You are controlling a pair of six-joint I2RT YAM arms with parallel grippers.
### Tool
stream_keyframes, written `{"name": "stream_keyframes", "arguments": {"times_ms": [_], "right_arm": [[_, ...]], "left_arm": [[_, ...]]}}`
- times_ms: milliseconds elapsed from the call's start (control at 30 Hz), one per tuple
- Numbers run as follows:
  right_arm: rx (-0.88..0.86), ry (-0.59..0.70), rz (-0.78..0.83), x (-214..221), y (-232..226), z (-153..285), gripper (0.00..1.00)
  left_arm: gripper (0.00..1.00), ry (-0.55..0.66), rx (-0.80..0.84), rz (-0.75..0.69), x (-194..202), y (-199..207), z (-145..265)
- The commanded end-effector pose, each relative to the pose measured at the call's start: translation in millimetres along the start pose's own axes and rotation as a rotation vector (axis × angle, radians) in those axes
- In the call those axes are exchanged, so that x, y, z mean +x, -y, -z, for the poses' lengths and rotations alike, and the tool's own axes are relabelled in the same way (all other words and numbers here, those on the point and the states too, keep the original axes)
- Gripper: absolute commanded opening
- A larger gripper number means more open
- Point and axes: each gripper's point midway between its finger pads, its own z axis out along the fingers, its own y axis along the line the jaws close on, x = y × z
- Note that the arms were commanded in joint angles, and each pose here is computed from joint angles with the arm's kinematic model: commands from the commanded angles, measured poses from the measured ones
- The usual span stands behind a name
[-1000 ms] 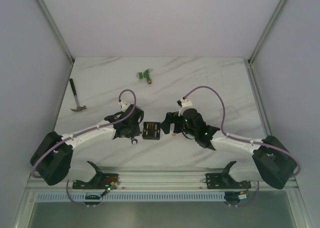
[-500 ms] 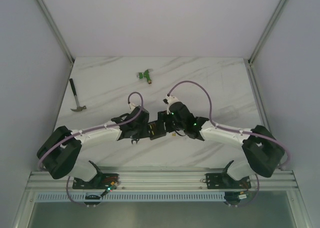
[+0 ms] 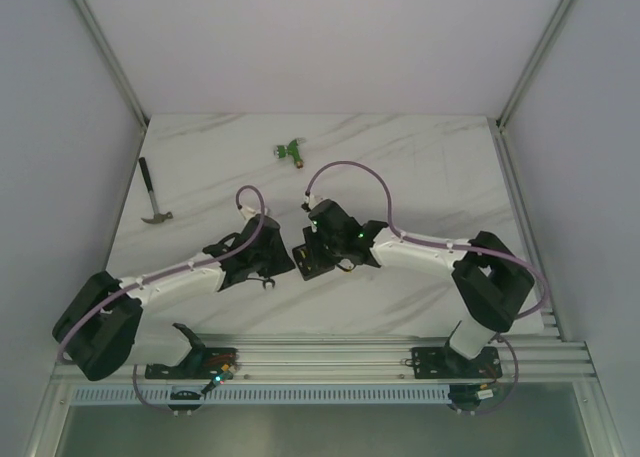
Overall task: Snap on the fuse box
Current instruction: Adjust the fuse in the fuse box base.
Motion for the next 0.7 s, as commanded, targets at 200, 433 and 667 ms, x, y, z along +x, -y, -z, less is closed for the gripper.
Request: {"name": "stream_keyframes", "arguments": {"times_ms": [200,433,667], "right_arm": [[0.036,-0.073,0.012,4.9,-4.8,-9.7,0.16],[0.055,-0.09,0.009,8.2,-2.5,-14.0,0.07],[0.084,-0.109,0.006,12.2,2.7,-17.5,0.02]], "left_arm": [[0.36,0.015,0.053,0.037,-3.2,-0.2,0.5],[0.38,0.003,0.093,0.042,-2.4,8.6,-0.1],[0.37,-0.016,0.111,0.049,1.1,12.1,-3.5]]}}
